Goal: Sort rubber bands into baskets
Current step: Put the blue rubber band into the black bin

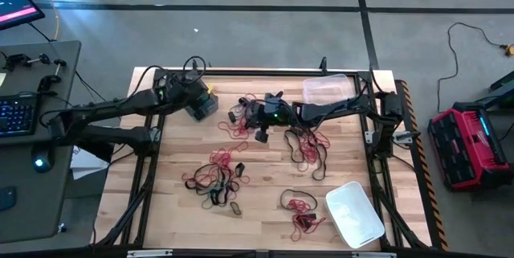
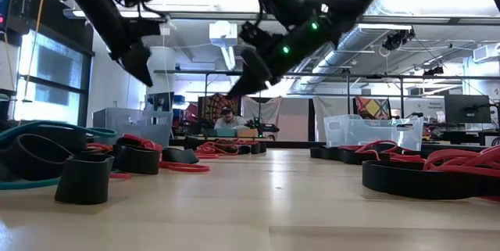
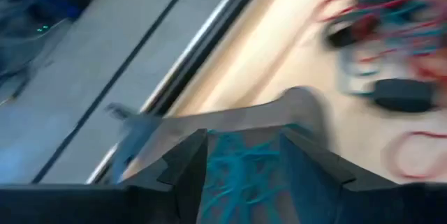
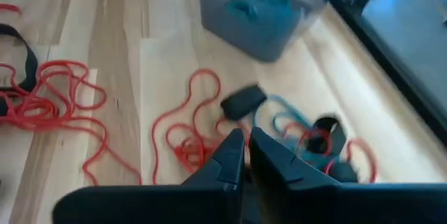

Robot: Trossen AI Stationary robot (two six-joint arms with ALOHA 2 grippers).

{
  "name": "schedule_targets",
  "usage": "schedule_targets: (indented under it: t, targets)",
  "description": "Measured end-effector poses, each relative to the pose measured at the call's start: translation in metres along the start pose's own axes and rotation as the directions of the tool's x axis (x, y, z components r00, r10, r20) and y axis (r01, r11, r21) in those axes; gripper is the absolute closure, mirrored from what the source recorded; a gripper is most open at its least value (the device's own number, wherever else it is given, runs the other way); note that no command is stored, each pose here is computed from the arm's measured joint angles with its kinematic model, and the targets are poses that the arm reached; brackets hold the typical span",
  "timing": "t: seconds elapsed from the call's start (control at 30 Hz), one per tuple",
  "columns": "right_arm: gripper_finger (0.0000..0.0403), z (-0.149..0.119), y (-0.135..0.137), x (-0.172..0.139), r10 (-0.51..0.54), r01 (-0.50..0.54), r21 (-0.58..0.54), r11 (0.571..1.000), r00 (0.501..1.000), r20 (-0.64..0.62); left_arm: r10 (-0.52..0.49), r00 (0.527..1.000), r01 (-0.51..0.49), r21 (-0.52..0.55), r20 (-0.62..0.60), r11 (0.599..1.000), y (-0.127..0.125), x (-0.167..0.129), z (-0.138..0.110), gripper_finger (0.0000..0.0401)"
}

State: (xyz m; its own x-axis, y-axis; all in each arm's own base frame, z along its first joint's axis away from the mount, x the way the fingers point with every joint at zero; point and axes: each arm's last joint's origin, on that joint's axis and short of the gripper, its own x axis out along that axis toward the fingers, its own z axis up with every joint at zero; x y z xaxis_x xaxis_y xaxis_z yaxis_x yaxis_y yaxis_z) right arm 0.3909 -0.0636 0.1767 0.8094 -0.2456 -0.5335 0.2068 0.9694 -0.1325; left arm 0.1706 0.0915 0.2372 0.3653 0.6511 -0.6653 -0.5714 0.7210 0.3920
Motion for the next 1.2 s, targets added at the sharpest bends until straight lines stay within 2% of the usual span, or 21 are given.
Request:
schedule_targets:
  t: [0.1, 0.2, 0.3, 0.4, 0.53, 0.6, 0.73, 1.0, 1.2]
  targets:
    - [0.0396, -0.013, 0.005, 0.0, 0.006, -0.006, 0.028, 1.0, 1.0, -0.001, -0.15, 0.986, 0.147, 0.05, 0.07, 0.988, -0.008, -0.014, 0.001, 0.0224]
    - [0.0399, -0.02, 0.011, -0.001, 0.022, -0.022, 0.025, 0.999, 1.0, -0.008, -0.34, 0.933, 0.324, 0.129, 0.123, 0.937, -0.019, -0.028, 0.001, 0.0226]
    - [0.0398, -0.023, 0.017, -0.003, 0.026, -0.026, 0.019, 0.999, 1.0, -0.01, -0.526, 0.84, 0.49, 0.227, 0.137, 0.842, -0.033, -0.041, 0.0, 0.0233]
    - [0.0401, -0.024, 0.021, -0.004, 0.025, -0.025, 0.02, 0.999, 1.0, -0.012, -0.665, 0.738, 0.611, 0.304, 0.114, 0.731, -0.049, -0.052, -0.002, 0.024]
    - [0.0401, -0.025, 0.024, -0.004, 0.03, -0.029, 0.022, 0.999, 0.999, -0.016, -0.767, 0.639, 0.718, 0.318, 0.053, 0.619, -0.07, -0.06, -0.005, 0.0251]
    - [0.0402, -0.025, 0.024, -0.004, 0.03, -0.029, 0.021, 0.999, 0.999, -0.015, -0.796, 0.605, 0.756, 0.304, 0.011, 0.579, -0.082, -0.062, -0.007, 0.0256]
    - [0.0402, -0.025, 0.024, -0.004, 0.027, -0.027, 0.021, 0.999, 1.0, -0.015, -0.819, 0.571, 0.799, 0.267, -0.056, 0.539, -0.106, -0.062, -0.011, 0.0263]
    - [0.0403, -0.024, 0.025, -0.004, 0.028, -0.028, 0.02, 0.999, 0.999, -0.015, -0.838, 0.518, 0.852, 0.189, -0.172, 0.488, -0.154, -0.05, -0.018, 0.0262]
    - [0.0403, -0.024, 0.025, -0.004, 0.028, -0.028, 0.02, 0.999, 0.999, -0.015, -0.846, 0.483, 0.874, 0.063, -0.228, 0.482, -0.175, -0.034, -0.023, 0.0257]
